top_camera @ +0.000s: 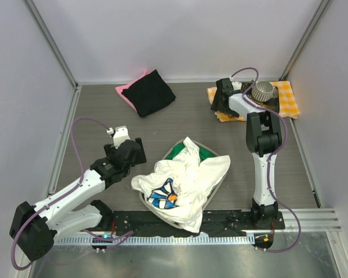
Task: Fold and stack the t-shirts
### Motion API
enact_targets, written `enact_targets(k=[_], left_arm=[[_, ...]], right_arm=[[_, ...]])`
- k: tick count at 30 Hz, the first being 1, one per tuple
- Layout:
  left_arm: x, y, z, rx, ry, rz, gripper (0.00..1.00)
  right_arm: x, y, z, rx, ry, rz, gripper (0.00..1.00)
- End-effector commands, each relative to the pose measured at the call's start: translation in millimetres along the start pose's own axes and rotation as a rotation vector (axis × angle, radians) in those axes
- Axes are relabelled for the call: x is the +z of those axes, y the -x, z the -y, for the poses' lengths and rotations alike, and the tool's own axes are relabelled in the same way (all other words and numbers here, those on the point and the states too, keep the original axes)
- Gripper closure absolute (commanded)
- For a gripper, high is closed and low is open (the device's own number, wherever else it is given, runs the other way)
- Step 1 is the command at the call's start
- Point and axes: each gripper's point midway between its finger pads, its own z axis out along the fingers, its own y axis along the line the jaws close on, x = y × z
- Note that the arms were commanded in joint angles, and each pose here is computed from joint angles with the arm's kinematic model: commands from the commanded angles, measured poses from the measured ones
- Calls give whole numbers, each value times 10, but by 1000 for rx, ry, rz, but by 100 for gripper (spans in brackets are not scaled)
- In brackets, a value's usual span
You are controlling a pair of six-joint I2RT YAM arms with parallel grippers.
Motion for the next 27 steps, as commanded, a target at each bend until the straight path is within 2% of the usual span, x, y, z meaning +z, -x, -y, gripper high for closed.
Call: enact_targets(k=[1,12,27], left_arm=[[13,118,4,-21,19,39,0],[30,107,26,-9,18,31,0],[56,112,64,-7,15,25,0]], right_arm=[[213,66,217,29,-72,14,0],[444,59,404,57,-125,-7,0],[644,349,624,130,-167,-30,0]])
